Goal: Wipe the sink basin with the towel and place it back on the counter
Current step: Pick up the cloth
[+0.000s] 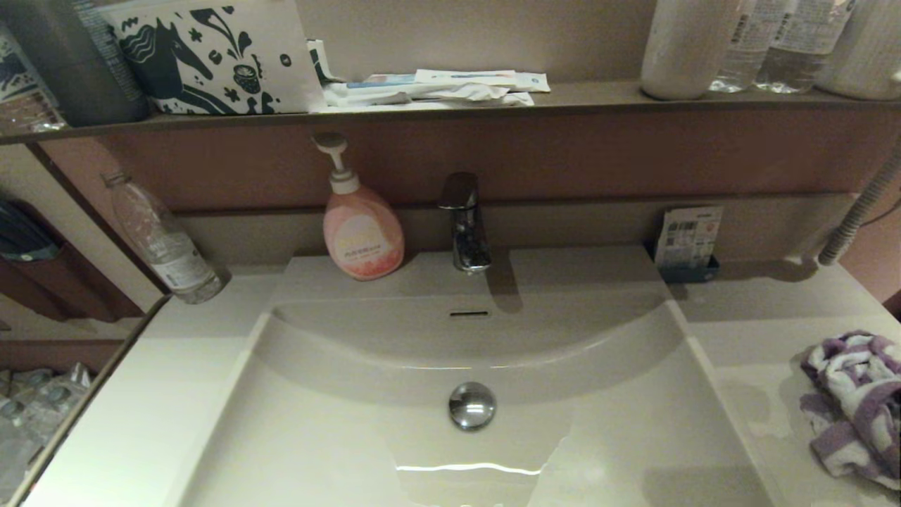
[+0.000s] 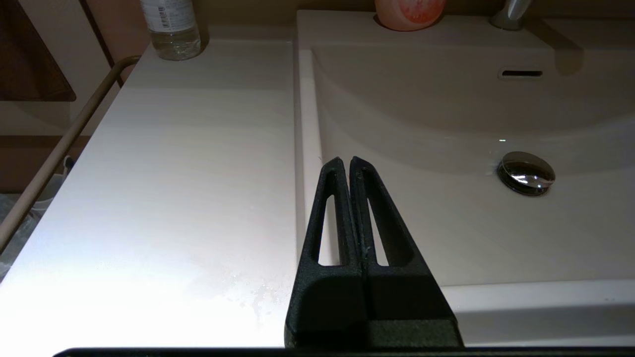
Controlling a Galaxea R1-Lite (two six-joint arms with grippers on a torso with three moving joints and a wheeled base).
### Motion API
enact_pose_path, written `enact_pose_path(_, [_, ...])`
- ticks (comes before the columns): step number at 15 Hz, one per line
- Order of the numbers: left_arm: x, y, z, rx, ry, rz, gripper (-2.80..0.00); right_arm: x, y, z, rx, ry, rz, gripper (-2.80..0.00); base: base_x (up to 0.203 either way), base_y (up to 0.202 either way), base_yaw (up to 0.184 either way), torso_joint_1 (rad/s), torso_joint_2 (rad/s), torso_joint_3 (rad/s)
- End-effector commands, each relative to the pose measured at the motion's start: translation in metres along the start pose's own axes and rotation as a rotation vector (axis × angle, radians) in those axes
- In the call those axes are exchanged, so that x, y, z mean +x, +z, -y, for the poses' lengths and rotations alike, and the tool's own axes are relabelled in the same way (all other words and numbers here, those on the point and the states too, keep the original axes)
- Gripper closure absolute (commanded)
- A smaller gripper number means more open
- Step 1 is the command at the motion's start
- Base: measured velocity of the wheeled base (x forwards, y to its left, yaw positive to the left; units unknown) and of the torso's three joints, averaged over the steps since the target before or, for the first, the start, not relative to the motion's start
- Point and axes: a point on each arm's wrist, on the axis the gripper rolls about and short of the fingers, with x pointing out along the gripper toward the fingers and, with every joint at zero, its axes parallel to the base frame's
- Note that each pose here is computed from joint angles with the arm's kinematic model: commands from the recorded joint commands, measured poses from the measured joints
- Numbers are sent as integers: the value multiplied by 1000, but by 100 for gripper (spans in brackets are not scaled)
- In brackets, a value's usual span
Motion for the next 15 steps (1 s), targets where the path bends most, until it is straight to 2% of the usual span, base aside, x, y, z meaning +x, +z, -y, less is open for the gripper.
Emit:
enact_pose_path(1, [0, 0, 0, -1, 0, -1, 0, 15, 11, -4, -10, 42, -36, -280, 0, 0, 0, 0, 0, 0])
enact_pose_path(4, [0, 0, 0, 0, 0, 0, 0, 17, 18, -13, 58, 181, -34, -280, 0, 0, 0, 0, 0, 0])
enact_pose_path(8, [0, 0, 0, -1, 0, 0, 0, 11, 24, -10, 151, 306, -143, -280, 0, 0, 0, 0, 0, 0])
enact_pose_path(12, [0, 0, 0, -1, 0, 0, 0, 25, 25, -4, 172, 269, -185, -280, 0, 0, 0, 0, 0, 0])
enact_pose_path(15, [0, 0, 0, -1, 0, 0, 0, 38, 26, 4, 125, 71, -229, -280, 0, 0, 0, 0, 0, 0])
